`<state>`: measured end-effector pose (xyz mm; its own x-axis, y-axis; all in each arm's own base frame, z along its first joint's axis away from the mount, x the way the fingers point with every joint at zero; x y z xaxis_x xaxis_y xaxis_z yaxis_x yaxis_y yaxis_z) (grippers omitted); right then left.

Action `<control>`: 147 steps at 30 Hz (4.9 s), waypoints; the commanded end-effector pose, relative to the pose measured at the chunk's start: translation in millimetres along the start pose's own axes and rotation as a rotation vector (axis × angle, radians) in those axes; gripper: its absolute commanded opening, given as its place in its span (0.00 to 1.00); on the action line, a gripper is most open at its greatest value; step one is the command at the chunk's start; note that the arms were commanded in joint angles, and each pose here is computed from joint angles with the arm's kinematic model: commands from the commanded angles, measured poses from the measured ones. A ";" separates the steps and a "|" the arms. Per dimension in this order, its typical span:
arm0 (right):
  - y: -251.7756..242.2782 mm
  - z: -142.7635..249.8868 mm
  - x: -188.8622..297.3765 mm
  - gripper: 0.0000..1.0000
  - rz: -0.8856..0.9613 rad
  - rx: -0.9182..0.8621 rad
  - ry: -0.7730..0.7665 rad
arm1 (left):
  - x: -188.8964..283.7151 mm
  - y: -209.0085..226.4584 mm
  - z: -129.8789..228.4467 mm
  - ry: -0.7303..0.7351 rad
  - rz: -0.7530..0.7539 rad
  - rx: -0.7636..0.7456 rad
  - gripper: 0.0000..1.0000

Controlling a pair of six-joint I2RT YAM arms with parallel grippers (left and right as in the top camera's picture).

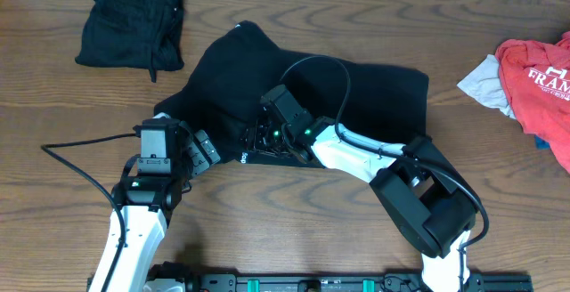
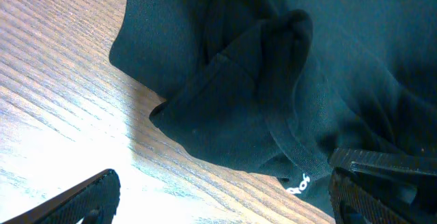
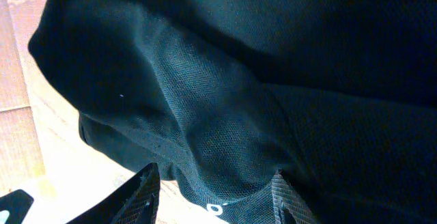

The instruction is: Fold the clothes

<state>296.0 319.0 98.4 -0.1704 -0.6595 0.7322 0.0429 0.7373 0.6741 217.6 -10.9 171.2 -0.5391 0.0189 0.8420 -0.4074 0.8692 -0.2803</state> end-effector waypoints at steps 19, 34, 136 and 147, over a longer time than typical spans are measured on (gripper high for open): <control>8.8 1.9 -22.1 0.19 -0.059 -0.033 -0.041 | 4.6 2.4 -0.3 0.007 -0.026 0.006 0.98; 12.3 -51.0 -1.8 0.01 -0.186 -0.002 -0.268 | 4.7 3.2 1.1 0.017 -0.032 0.006 0.98; -144.4 2.7 191.9 0.23 0.469 0.040 -0.056 | -77.3 -10.6 -22.6 0.088 0.265 -0.308 0.95; -148.0 -0.5 177.1 0.01 0.465 0.076 -0.031 | -85.5 -7.1 -10.7 0.179 0.266 -0.291 0.06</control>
<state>260.3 89.6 134.1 -0.1938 -0.2442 0.9502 0.0710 0.9625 0.2619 270.9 -12.6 103.0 -0.4527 0.3027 0.8387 -0.0512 0.9303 -0.3633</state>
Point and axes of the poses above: each gripper's point midway between its finger pads, its own x axis back along the fingers, its own y axis along the line the jaws close on, z = x × y, the point moved 10 cm from there along x, back along the fingers, and after that the axes turned 2 degrees about -x, right-handed, at the moved point
